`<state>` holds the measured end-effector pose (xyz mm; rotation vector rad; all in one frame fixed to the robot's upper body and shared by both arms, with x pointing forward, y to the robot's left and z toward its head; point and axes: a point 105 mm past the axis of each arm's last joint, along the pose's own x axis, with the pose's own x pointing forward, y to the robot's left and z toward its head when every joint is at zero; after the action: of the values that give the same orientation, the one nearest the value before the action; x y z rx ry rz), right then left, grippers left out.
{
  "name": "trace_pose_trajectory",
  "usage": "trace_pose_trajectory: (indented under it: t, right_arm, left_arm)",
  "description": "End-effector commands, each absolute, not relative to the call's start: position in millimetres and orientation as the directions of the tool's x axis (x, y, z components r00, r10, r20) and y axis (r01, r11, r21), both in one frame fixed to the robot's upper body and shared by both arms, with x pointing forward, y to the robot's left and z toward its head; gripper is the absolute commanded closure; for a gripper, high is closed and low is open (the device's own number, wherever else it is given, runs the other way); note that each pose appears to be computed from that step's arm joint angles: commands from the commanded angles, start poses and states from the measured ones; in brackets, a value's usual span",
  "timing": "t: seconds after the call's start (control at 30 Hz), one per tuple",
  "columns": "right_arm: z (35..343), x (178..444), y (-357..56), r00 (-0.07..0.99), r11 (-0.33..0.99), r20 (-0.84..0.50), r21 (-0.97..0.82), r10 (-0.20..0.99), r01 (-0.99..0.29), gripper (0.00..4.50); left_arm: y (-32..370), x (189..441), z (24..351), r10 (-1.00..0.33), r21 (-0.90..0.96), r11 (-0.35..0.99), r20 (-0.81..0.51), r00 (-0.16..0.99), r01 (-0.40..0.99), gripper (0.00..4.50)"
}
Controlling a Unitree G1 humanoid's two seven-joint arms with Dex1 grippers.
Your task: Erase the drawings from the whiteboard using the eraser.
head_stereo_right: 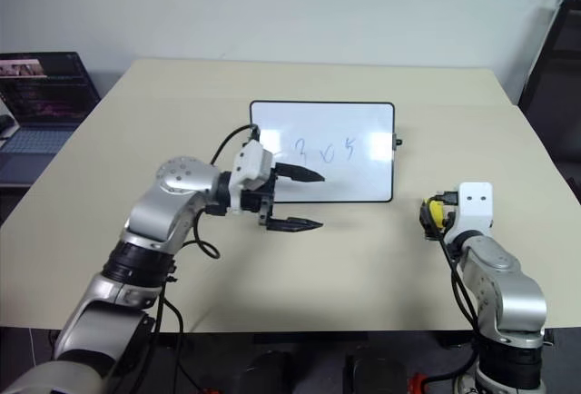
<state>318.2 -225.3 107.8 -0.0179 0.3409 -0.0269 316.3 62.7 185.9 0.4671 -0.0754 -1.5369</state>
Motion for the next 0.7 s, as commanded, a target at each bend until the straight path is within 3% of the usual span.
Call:
trace_pose_trajectory:
  t: [0.03, 0.33, 0.43, 0.7]
  right_arm:
    - [114.9, 321.6, -225.3, 0.954, 0.999, -0.298, -0.027, -0.03, 0.023, 0.01]
    - [105.1, 327.4, -227.0, 0.949, 0.999, -0.312, -0.024, -0.048, 0.043, 0.01]
    - [101.8, 328.1, -224.5, 0.946, 0.999, -0.321, -0.023, -0.041, 0.036, 0.62]
    - [100.3, 330.7, -225.4, 0.946, 0.999, -0.321, -0.022, -0.048, 0.043, 3.33]
  left_arm:
    - [58.1, 313.4, 194.5, -0.973, 0.379, -0.074, -0.231, 0.017, 0.923, 0.0]
    - [59.2, 319.7, 192.0, -0.973, 0.382, -0.046, -0.225, 0.045, 0.923, 0.0]
    - [60.6, 321.2, 192.0, -0.973, 0.382, -0.028, -0.222, 0.062, 0.924, 0.0]
    - [66.3, 323.1, 190.0, -0.97, 0.373, 0.016, -0.219, 0.105, 0.928, 0.0]
